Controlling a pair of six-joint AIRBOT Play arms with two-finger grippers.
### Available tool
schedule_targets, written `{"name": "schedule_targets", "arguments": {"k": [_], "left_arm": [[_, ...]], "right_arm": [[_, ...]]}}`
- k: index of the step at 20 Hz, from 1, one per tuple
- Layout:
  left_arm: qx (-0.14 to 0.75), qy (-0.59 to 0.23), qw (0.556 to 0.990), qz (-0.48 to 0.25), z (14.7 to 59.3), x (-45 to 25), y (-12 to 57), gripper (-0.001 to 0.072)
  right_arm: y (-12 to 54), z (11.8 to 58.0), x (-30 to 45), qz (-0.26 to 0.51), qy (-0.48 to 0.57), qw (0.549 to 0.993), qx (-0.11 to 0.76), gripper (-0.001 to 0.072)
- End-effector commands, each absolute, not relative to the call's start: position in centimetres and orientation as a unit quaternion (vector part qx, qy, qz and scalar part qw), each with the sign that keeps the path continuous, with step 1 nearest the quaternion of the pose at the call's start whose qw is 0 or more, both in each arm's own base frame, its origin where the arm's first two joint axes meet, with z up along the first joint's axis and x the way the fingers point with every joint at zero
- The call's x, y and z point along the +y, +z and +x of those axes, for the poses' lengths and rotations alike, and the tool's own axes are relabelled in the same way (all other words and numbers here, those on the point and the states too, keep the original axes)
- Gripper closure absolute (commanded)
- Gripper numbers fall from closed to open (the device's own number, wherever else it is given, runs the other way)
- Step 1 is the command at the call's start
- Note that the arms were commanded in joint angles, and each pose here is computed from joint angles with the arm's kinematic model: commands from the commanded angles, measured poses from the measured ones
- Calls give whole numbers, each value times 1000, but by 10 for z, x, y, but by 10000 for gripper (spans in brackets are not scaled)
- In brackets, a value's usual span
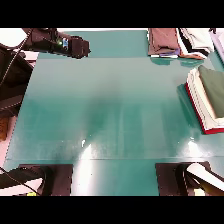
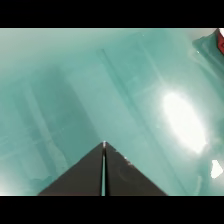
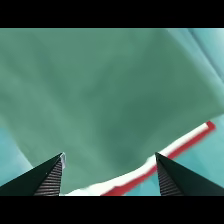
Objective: Fold the shirts.
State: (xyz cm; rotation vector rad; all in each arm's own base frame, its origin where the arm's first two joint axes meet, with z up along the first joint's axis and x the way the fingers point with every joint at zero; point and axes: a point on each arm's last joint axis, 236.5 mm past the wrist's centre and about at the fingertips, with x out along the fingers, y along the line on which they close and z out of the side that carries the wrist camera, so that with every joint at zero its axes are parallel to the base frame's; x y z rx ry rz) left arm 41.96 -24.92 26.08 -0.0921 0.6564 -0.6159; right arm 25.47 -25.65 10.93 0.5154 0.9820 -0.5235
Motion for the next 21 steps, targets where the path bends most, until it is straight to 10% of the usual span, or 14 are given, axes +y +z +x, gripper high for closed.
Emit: {"name": "schedule_targets", "arguments": {"k": [1,9,14,21], "left_arm": [[317,-299,899,-43,419,-249,260,680],[315,-298,900,-44,420,-249,261,680],[273,-295,914,-57,433,-251,279,680],[248,-292,921,-65,440,-251,290,680]], "right_arm": [[145,260,-255,240,-246,842,416,67],[254,383,-29,171,79,928,322,90],[239,391,97,125,227,898,354,689],[220,391,142,113,275,875,382,689]]}}
